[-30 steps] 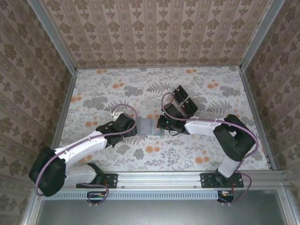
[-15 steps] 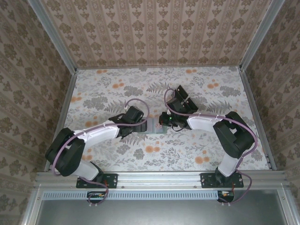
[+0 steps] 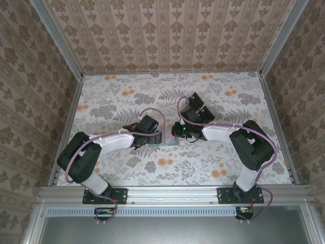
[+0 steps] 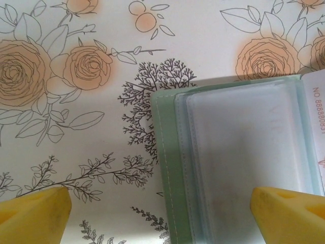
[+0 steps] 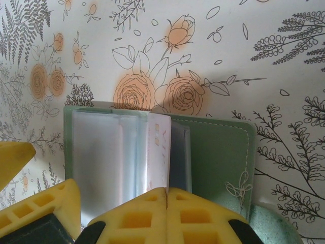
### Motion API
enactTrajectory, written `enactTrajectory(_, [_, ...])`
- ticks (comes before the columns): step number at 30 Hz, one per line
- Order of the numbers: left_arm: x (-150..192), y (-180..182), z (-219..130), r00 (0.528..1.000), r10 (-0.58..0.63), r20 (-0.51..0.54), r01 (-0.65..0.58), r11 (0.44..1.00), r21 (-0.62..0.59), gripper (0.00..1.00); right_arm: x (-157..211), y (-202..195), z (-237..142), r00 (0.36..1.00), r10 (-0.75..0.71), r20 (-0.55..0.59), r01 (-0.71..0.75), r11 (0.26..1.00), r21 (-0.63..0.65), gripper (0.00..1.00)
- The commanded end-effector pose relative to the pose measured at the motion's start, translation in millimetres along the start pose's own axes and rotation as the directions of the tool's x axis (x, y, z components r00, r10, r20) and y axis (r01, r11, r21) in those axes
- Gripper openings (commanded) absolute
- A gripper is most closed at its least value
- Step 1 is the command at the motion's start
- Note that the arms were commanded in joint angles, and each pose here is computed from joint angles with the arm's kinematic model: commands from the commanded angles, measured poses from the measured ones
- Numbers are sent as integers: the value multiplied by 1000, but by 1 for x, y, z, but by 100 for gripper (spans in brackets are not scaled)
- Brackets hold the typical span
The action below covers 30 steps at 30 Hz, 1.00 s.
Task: Put the credit cards into the card holder
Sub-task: Move the card holder to the center of the table, then insert the credit card into the card slot.
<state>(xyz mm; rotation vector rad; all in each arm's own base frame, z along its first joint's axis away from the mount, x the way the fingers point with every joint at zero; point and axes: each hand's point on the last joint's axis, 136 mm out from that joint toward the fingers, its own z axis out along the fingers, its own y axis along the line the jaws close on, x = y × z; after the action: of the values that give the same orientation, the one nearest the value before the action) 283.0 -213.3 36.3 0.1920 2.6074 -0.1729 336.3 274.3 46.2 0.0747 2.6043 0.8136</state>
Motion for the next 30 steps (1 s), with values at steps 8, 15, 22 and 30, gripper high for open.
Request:
enactTrajectory(8, [25, 32, 14, 997, -42, -63, 36, 994, -102, 100, 11, -8, 6, 998, 12, -60, -11, 1000, 11, 0])
enactTrajectory(15, [35, 40, 13, 995, -61, -76, 52, 991, -120, 100, 6, 5, 3, 999, 10, -52, -12, 999, -37, 0])
enactTrajectory(22, [37, 41, 11, 995, -70, -74, 61, 991, -117, 100, -12, 29, -11, 999, 34, 30, -29, 990, -140, 0])
enactTrajectory(30, [37, 41, 12, 995, -76, -69, 68, 992, -111, 100, -23, 31, -14, 985, 114, 130, -85, 973, -214, 0])
